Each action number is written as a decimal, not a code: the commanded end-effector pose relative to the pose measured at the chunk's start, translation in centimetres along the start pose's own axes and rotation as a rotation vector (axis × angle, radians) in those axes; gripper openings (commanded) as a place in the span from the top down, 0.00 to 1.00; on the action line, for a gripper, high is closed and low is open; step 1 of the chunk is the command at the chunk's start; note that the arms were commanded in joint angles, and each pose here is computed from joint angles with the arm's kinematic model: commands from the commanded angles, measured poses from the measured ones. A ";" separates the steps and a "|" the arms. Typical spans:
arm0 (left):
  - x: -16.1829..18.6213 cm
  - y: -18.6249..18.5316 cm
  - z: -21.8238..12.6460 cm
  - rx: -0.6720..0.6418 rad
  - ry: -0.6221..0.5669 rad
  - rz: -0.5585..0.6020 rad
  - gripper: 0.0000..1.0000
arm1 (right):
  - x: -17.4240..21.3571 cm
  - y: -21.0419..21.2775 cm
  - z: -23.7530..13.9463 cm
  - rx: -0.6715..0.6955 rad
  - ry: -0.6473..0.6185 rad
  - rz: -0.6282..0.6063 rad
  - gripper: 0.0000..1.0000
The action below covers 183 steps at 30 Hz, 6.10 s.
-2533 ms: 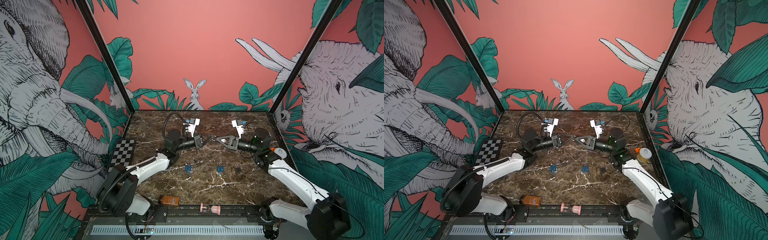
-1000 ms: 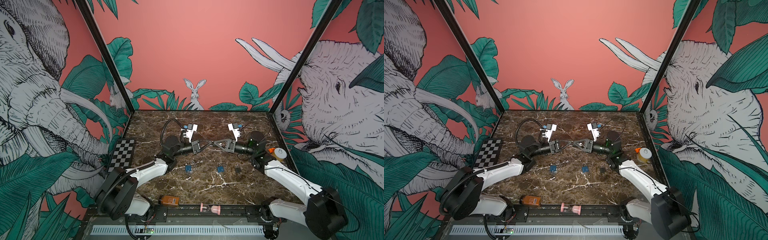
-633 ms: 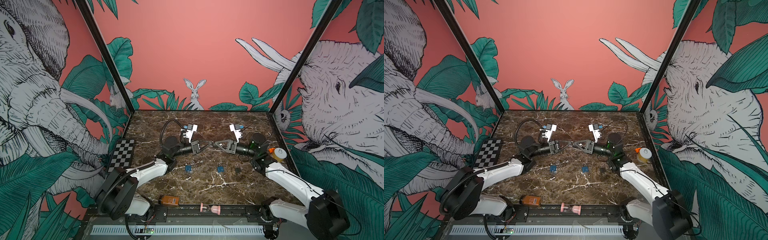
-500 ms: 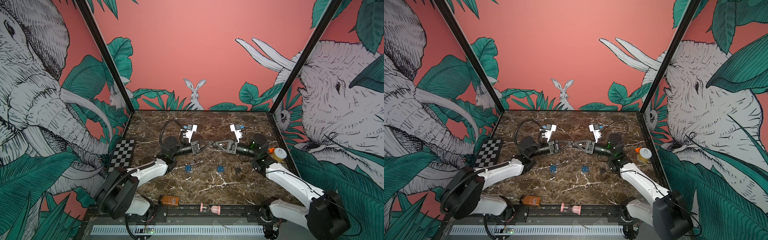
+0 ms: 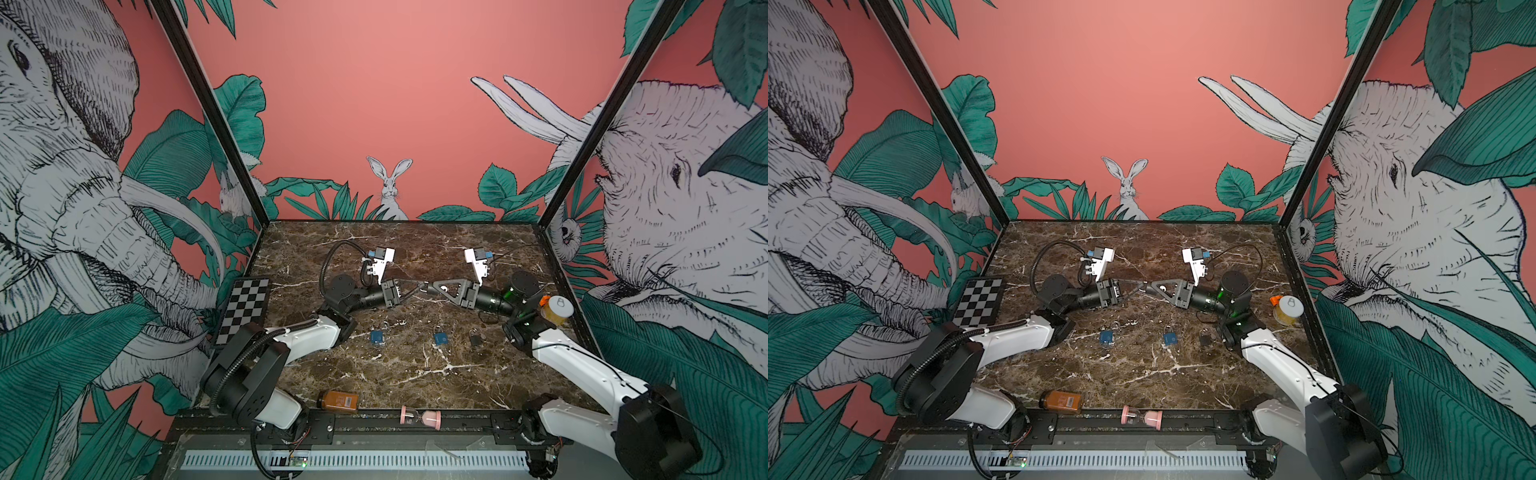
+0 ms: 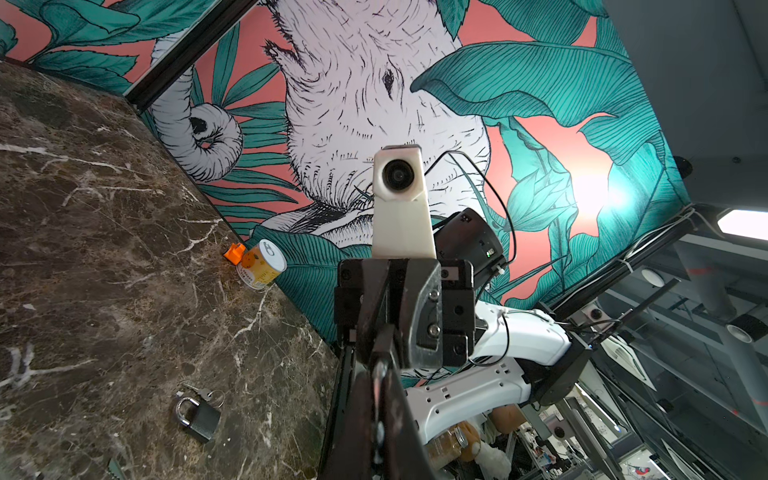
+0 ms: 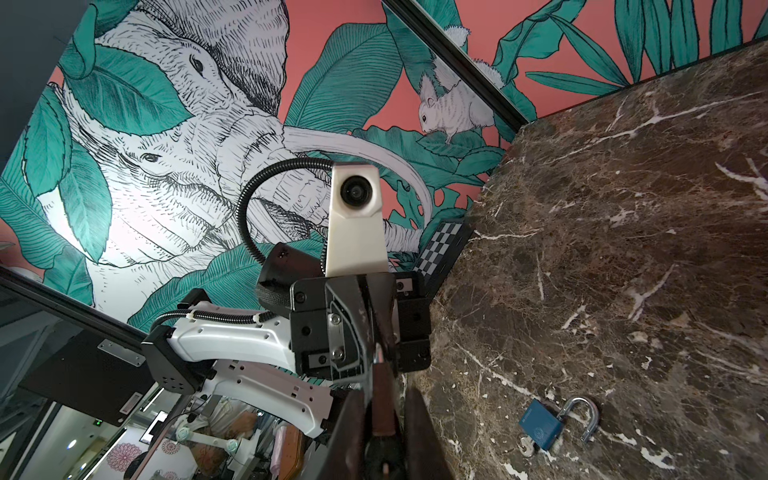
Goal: Lock with the key
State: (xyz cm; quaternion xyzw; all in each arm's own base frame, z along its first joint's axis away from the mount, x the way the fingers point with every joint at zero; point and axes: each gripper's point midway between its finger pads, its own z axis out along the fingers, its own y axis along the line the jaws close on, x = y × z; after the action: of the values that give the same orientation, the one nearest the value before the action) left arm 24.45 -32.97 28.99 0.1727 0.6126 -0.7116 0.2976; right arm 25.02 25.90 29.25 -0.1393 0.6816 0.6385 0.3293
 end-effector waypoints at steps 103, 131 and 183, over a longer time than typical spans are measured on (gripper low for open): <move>1.8 -3.6 -1.4 -0.027 0.154 0.327 1.00 | -3.3 0.2 -4.5 0.346 -0.102 -0.378 0.60; 0.9 -5.9 -0.8 0.109 0.124 0.306 1.00 | 0.3 5.4 -1.5 -0.065 0.063 -0.349 0.74; -0.1 -3.9 -1.7 0.074 0.083 0.289 1.00 | 1.3 5.8 -2.4 -0.134 0.057 -0.349 1.00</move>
State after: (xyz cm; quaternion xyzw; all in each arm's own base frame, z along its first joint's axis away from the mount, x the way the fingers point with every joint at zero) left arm 21.87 -31.40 31.04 0.2929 0.5791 -0.6761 0.3490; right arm 20.84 25.05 31.40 -0.2661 0.6367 0.6107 0.3883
